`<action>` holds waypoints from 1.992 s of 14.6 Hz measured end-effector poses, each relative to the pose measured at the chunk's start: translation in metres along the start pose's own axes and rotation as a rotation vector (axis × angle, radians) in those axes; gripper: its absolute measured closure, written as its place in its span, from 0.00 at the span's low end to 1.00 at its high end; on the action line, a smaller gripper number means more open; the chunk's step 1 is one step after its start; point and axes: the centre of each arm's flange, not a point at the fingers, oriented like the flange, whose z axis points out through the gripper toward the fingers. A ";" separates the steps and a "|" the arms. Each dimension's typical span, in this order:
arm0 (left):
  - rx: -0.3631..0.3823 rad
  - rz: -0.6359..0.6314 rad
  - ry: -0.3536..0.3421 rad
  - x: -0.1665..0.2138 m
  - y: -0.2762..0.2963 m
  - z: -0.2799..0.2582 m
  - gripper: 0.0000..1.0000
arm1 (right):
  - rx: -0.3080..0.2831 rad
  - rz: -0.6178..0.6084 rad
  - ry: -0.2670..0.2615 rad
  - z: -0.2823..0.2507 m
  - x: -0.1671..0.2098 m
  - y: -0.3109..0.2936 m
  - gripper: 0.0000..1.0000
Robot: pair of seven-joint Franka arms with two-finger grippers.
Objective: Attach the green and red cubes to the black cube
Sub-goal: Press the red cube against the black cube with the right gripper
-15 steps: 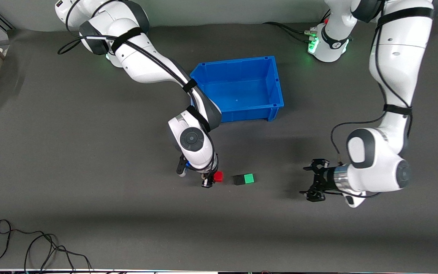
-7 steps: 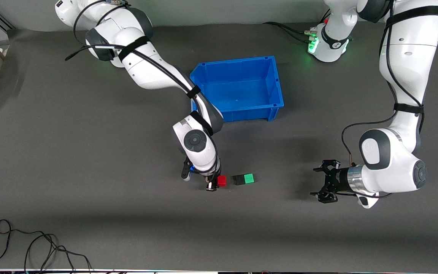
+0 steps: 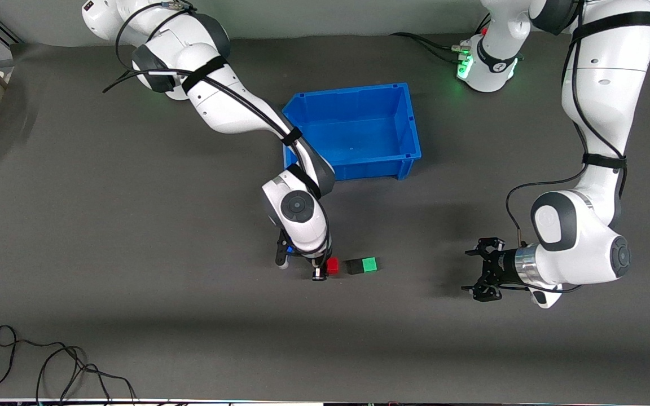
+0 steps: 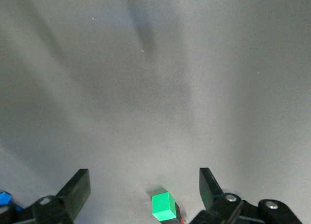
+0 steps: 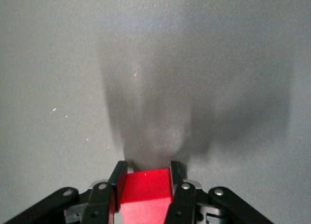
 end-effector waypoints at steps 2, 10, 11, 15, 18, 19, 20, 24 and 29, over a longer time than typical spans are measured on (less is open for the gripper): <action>-0.001 -0.001 0.001 0.000 0.000 0.000 0.00 | 0.005 -0.011 -0.007 0.000 -0.006 0.005 0.60; -0.012 -0.010 0.005 0.007 0.000 -0.004 0.00 | 0.031 -0.023 -0.028 -0.001 -0.015 0.007 0.60; -0.015 -0.012 0.006 0.008 0.000 -0.005 0.00 | 0.041 -0.020 -0.033 0.000 -0.013 0.004 0.60; -0.018 -0.016 0.007 0.011 0.000 -0.006 0.00 | 0.058 -0.018 -0.044 0.004 -0.011 0.001 0.60; -0.018 -0.016 0.006 0.011 0.000 -0.006 0.00 | 0.062 -0.022 -0.046 0.004 -0.013 0.002 0.60; -0.018 -0.016 0.006 0.011 0.000 -0.006 0.00 | 0.062 -0.024 -0.046 0.004 -0.014 0.003 0.60; -0.018 -0.016 0.006 0.011 0.000 -0.006 0.00 | 0.063 -0.026 -0.047 0.004 -0.015 0.003 0.60; -0.017 -0.014 0.005 0.010 0.000 -0.006 0.00 | 0.063 -0.027 -0.047 0.004 -0.016 0.004 0.60; -0.022 -0.014 0.008 0.010 0.000 -0.006 0.00 | 0.064 -0.031 -0.050 0.004 -0.018 0.005 0.56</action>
